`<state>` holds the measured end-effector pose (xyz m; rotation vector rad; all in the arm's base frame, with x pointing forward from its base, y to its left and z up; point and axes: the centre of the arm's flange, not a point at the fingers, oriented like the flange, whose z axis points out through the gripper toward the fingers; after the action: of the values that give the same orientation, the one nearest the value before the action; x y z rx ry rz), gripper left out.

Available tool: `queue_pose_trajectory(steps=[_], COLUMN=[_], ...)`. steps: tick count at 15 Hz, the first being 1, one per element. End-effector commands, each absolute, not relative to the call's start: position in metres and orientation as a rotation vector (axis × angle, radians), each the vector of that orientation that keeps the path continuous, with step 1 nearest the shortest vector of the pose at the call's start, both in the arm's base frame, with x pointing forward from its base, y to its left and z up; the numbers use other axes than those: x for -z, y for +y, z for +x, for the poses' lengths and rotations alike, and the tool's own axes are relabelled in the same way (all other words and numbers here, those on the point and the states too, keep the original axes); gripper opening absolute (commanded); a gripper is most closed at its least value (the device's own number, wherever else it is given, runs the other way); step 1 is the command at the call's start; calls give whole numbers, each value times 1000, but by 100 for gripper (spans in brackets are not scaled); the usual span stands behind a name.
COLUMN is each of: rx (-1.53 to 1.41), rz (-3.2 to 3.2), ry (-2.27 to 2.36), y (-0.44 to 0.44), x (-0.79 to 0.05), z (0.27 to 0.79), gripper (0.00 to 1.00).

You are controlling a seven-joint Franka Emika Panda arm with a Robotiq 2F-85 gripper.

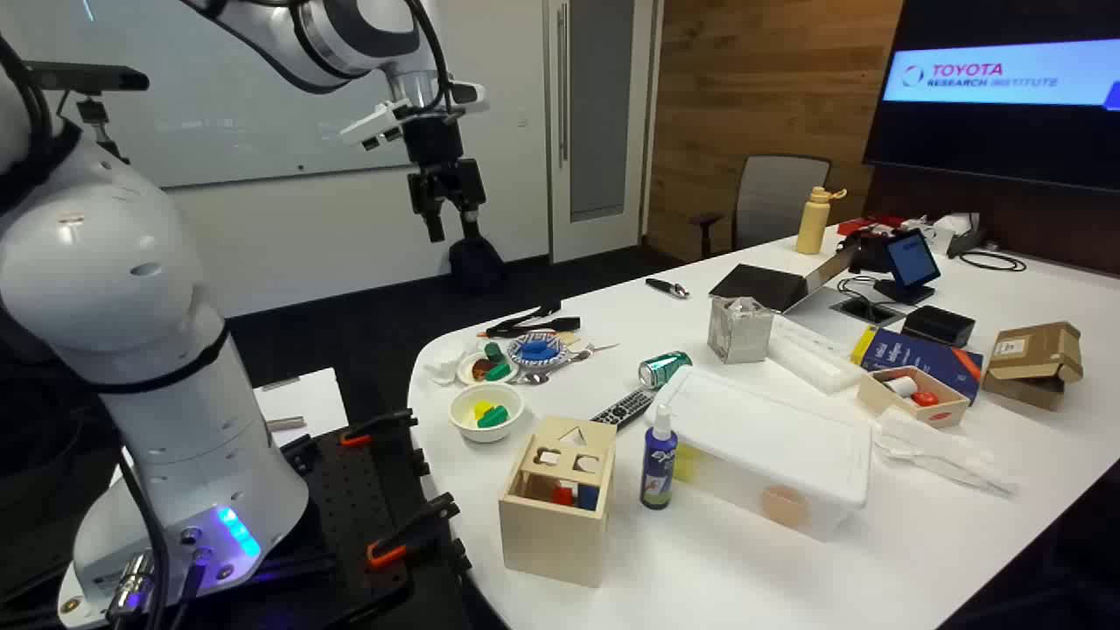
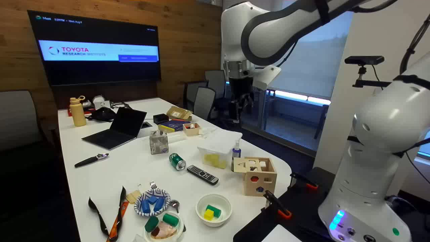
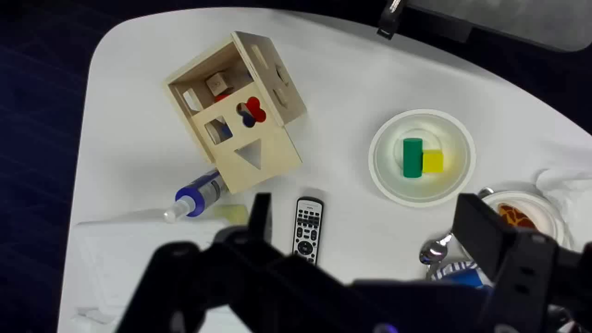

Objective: Move the remote to the left

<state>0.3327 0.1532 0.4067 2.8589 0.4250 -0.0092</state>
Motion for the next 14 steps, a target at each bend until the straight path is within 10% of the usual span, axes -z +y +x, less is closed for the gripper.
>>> queue_pose_trajectory(steps=[1, 14], rx=[9, -98], rz=[2859, 2868], ry=[425, 652], y=[153, 87], x=[-407, -311], z=[333, 527], gripper=[100, 100])
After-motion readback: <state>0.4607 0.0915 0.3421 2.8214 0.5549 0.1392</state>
